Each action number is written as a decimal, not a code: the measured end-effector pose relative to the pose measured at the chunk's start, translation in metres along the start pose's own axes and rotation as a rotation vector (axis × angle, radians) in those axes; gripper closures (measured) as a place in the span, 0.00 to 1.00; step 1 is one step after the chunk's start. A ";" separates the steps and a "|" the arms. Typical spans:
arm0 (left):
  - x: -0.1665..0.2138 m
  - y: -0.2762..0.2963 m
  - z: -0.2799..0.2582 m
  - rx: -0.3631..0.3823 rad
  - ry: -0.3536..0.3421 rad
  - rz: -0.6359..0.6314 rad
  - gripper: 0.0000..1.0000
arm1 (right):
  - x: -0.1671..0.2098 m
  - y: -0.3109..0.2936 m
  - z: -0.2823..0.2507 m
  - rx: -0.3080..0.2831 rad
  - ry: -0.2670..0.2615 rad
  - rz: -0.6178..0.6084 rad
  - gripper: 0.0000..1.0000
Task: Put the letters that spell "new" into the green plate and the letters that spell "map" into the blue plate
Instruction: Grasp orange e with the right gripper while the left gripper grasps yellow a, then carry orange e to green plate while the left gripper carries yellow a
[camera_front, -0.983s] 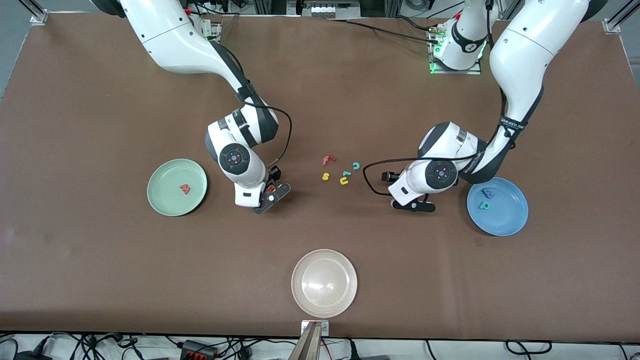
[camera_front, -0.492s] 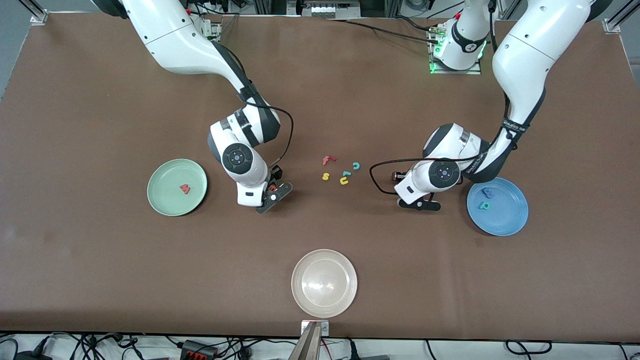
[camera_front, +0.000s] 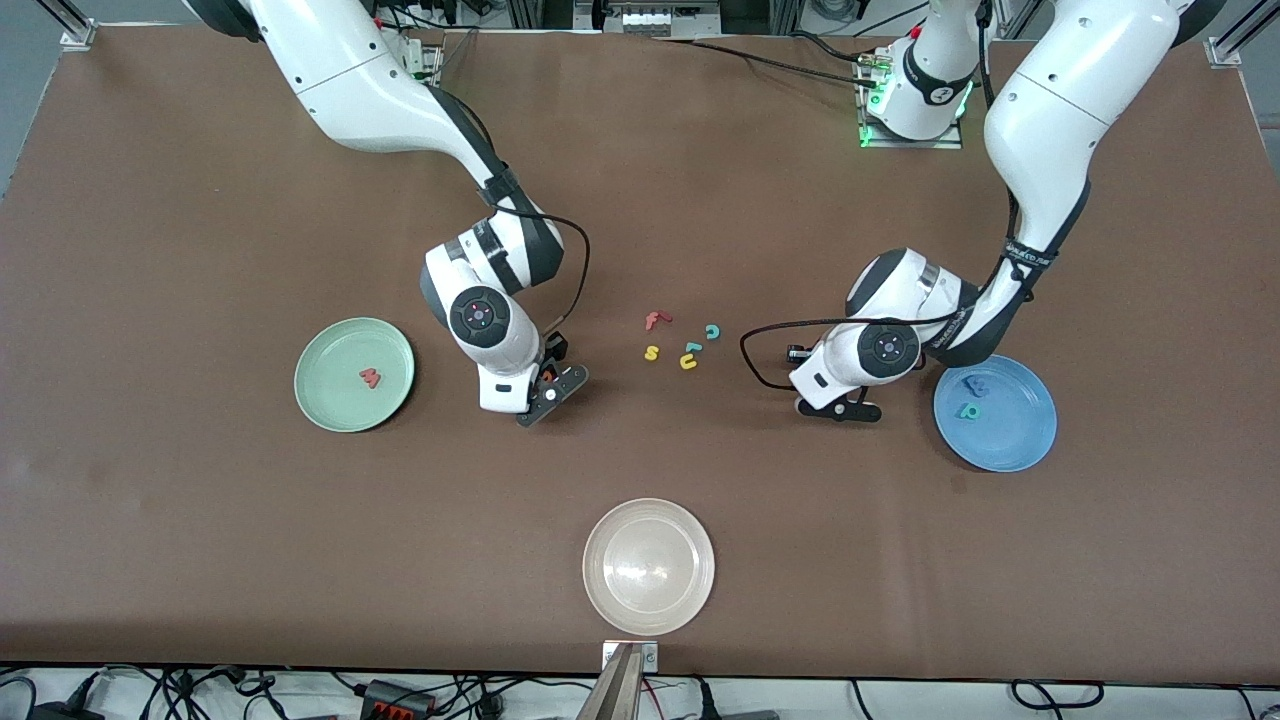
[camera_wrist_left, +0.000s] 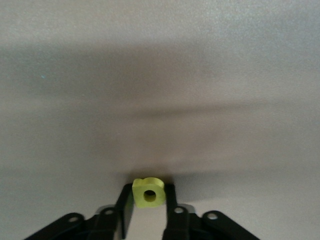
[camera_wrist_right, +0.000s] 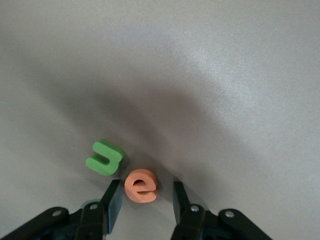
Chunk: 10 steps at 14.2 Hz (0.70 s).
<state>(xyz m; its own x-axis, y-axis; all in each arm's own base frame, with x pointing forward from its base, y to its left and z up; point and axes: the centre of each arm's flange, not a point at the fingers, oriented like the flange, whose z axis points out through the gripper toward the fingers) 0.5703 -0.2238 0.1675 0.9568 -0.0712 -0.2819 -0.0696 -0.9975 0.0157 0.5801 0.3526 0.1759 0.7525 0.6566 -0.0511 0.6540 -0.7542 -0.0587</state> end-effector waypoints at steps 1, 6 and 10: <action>0.000 0.000 0.000 0.000 0.000 0.000 0.71 | 0.000 0.000 0.000 0.000 0.000 0.000 0.52; 0.008 -0.020 -0.011 0.003 0.014 -0.033 0.71 | 0.001 0.002 -0.002 -0.004 0.007 0.000 0.72; 0.027 -0.095 -0.081 0.035 -0.009 -0.051 0.71 | -0.004 0.022 -0.008 -0.006 -0.018 0.033 0.72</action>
<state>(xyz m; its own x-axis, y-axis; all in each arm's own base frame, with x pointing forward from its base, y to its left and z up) 0.6255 -0.1315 0.2357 0.9567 -0.0205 -0.2904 -0.0312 -0.9990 -0.0323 0.5918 0.3331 0.1827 0.7720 0.6317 -0.0705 0.6297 -0.7752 -0.0507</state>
